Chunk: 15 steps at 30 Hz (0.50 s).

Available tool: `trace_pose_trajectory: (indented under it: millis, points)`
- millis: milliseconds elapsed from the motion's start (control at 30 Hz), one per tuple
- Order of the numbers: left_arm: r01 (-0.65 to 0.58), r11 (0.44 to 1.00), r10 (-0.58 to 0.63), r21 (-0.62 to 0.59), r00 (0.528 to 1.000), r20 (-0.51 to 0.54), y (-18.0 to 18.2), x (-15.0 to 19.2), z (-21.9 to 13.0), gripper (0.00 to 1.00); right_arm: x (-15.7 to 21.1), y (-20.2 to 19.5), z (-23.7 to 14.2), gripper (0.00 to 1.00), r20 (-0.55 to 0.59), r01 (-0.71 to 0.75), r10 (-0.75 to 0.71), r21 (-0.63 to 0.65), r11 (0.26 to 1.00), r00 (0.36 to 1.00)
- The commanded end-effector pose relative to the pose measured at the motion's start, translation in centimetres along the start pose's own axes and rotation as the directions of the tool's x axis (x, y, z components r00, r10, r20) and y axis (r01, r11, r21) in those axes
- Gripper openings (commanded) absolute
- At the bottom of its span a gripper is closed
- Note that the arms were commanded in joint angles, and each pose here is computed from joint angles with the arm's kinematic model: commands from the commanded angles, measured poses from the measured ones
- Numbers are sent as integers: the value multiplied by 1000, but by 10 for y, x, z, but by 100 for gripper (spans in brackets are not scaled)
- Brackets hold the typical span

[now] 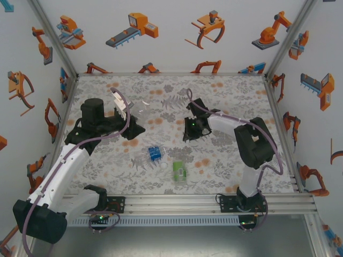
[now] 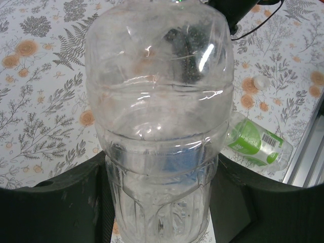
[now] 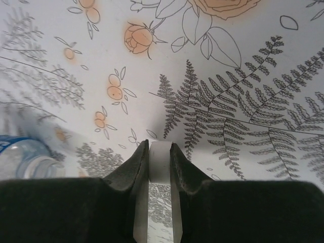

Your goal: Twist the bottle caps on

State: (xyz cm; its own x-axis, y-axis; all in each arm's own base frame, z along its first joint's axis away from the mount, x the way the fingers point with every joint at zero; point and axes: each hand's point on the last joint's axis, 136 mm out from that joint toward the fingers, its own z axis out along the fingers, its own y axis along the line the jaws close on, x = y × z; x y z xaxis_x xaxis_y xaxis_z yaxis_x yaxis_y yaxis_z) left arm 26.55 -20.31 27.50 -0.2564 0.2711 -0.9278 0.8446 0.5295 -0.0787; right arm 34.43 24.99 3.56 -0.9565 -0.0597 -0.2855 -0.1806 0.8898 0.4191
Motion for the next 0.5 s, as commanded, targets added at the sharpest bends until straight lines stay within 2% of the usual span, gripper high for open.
trace_pose_trajectory:
  millis: [0, 100, 233, 467]
  points:
    - [-9, 1000, 9, 8, 1000, 7, 0, -2, 0, 5, -13, 13, -17, 17, 46, -100, 112, -203, 974, 993]
    - [-9, 1000, 9, 8, 1000, 6, 0, -2, 0, 5, -8, -7, -21, 25, 42, -179, 195, -248, 952, 980]
    - [-5, 1000, 5, 10, 1000, 2, 1, -1, 2, 5, 8, -42, -24, 33, 33, -257, 271, -226, 940, 962]
    - [-1, 1000, 1, 12, 1000, -2, 1, 1, 3, 5, 24, -77, -40, 40, 49, -232, 233, -31, 972, 971]
